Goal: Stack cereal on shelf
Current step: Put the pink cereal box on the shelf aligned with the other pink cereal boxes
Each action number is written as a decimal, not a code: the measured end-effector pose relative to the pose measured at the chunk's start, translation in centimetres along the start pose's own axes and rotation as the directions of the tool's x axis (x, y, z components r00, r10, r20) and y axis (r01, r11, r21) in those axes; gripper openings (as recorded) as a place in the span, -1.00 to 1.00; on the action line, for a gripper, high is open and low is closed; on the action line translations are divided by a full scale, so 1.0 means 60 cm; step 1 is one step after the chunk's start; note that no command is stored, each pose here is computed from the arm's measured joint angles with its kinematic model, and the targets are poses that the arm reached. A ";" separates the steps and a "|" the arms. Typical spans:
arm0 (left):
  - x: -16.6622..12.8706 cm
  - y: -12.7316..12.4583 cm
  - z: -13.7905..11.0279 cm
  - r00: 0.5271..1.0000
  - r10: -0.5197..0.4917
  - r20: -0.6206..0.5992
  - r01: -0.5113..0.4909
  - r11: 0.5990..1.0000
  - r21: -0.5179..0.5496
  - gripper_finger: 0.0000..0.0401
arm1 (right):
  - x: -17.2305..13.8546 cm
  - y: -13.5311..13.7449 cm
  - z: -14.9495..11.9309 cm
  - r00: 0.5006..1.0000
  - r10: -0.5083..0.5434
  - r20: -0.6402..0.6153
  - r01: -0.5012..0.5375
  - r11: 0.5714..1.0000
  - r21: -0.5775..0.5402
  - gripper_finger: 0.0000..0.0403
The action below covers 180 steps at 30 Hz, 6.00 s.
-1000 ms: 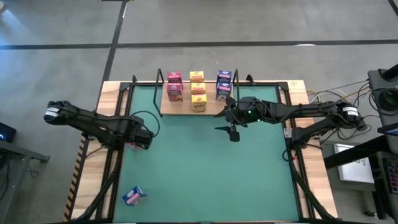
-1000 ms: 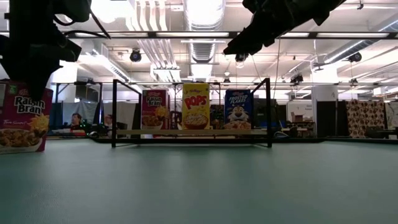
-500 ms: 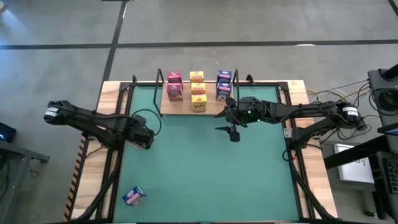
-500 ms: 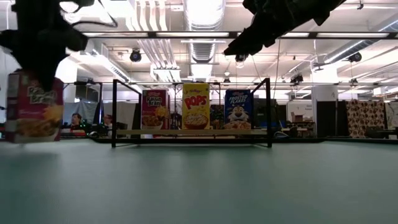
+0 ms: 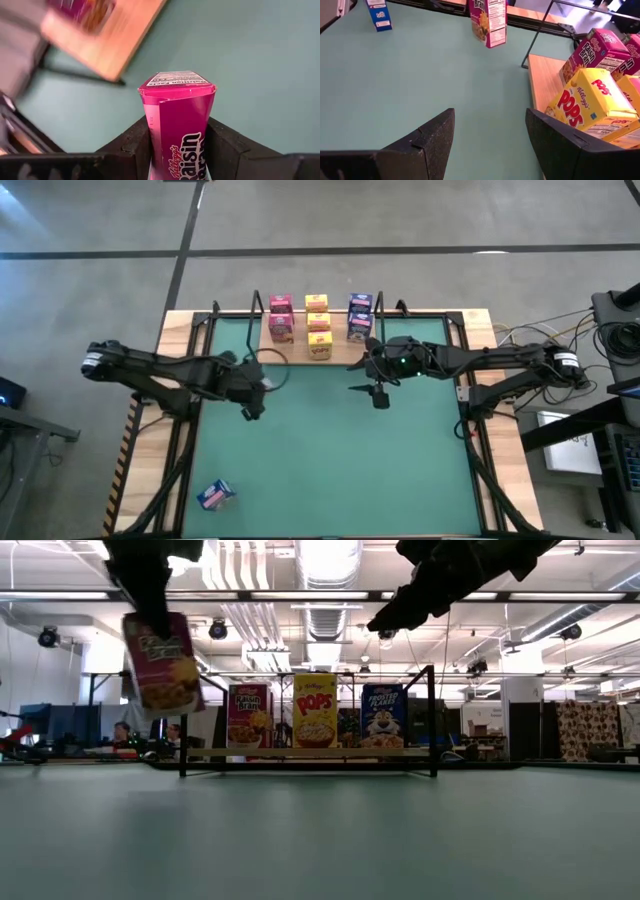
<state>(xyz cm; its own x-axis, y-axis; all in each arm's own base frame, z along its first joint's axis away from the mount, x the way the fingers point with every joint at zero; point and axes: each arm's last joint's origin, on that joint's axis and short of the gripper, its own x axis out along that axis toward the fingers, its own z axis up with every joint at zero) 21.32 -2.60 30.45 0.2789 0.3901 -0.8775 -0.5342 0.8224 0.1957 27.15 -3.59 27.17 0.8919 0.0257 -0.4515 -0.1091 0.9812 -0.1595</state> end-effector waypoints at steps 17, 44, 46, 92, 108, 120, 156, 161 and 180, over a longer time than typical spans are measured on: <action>0.053 0.001 0.159 0.997 0.045 -0.058 -0.003 0.812 0.584 -0.35 | -0.011 0.009 -0.015 0.998 0.030 -0.060 -0.027 0.998 0.051 0.16; 0.121 0.166 0.213 0.988 -0.141 -0.071 0.157 0.840 0.519 -0.35 | -0.008 0.030 -0.018 0.994 0.076 -0.081 -0.068 0.993 0.096 0.16; 0.125 0.169 0.212 0.987 -0.142 -0.073 0.159 0.841 0.516 -0.35 | -0.008 0.030 -0.018 0.994 0.076 -0.081 -0.068 0.993 0.096 0.16; 0.184 0.169 0.206 0.987 -0.096 -0.130 0.150 0.843 0.516 -0.24 | -0.008 0.030 -0.018 0.994 0.074 -0.080 -0.065 0.992 0.106 0.16; 0.180 0.170 0.207 0.986 -0.096 -0.137 0.153 0.853 0.500 0.02 | -0.008 0.030 -0.018 0.994 0.067 -0.083 -0.058 0.992 0.114 0.16; 0.177 0.168 0.200 0.974 -0.138 -0.179 0.209 0.853 0.478 0.03 | -0.008 0.030 -0.018 0.994 0.068 -0.082 -0.058 0.992 0.113 0.16; 0.177 0.172 0.200 0.971 -0.152 -0.182 0.219 0.869 0.443 -0.27 | -0.008 0.030 -0.018 0.994 0.068 -0.083 -0.058 0.992 0.114 0.16; 0.176 0.173 0.197 0.968 -0.152 -0.197 0.226 0.868 0.441 -0.27 | -0.008 0.030 -0.018 0.994 0.068 -0.083 -0.058 0.992 0.114 0.16; 0.178 0.175 0.195 0.961 -0.176 -0.213 0.253 0.869 0.424 -0.18 | -0.008 0.030 -0.018 0.994 0.067 -0.083 -0.057 0.991 0.122 0.16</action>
<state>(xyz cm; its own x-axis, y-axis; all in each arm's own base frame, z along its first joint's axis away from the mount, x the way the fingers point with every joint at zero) 28.03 15.05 28.27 0.1922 0.1420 -0.9710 -0.0554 0.9895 0.1337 26.04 -2.05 26.13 0.8429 0.0757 -0.5327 -0.1055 0.9941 -0.0256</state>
